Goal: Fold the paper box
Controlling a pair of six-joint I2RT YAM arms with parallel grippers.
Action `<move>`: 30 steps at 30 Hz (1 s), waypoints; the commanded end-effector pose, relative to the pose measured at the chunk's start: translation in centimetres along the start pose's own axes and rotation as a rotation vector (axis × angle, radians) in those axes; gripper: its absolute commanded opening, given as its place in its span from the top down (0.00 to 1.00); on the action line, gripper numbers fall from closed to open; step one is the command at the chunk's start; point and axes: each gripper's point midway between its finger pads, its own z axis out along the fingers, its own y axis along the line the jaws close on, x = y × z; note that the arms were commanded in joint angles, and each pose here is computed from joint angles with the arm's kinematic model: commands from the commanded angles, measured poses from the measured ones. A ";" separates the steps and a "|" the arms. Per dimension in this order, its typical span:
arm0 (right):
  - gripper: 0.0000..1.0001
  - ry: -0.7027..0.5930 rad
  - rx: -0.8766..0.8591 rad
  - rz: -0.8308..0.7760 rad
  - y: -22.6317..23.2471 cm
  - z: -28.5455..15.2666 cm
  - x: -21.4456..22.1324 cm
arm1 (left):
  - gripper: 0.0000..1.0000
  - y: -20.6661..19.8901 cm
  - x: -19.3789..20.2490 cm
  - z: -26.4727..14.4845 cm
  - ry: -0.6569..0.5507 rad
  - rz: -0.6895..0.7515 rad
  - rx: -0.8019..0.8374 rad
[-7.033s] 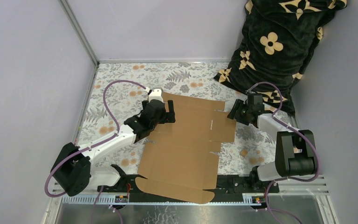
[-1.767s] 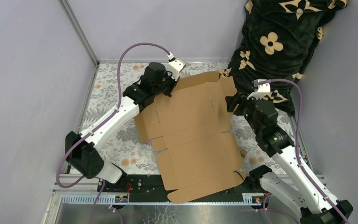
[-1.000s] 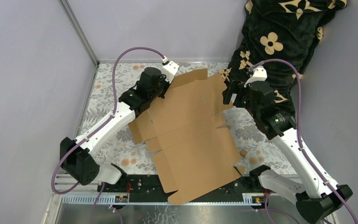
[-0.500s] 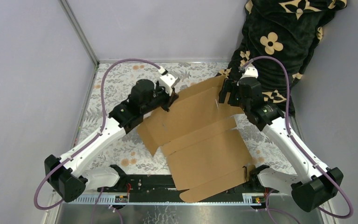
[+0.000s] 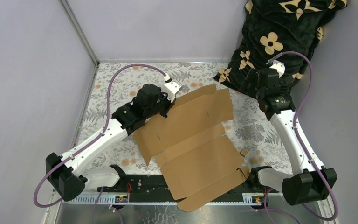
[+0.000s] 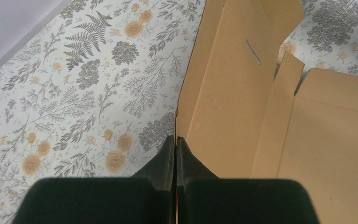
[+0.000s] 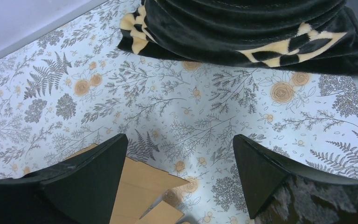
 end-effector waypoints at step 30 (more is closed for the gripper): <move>0.35 0.124 -0.526 -0.038 6.9 1.2 5.2 | 0.98 -1.4 -3.2 -3.3 0.016 0.065 0.109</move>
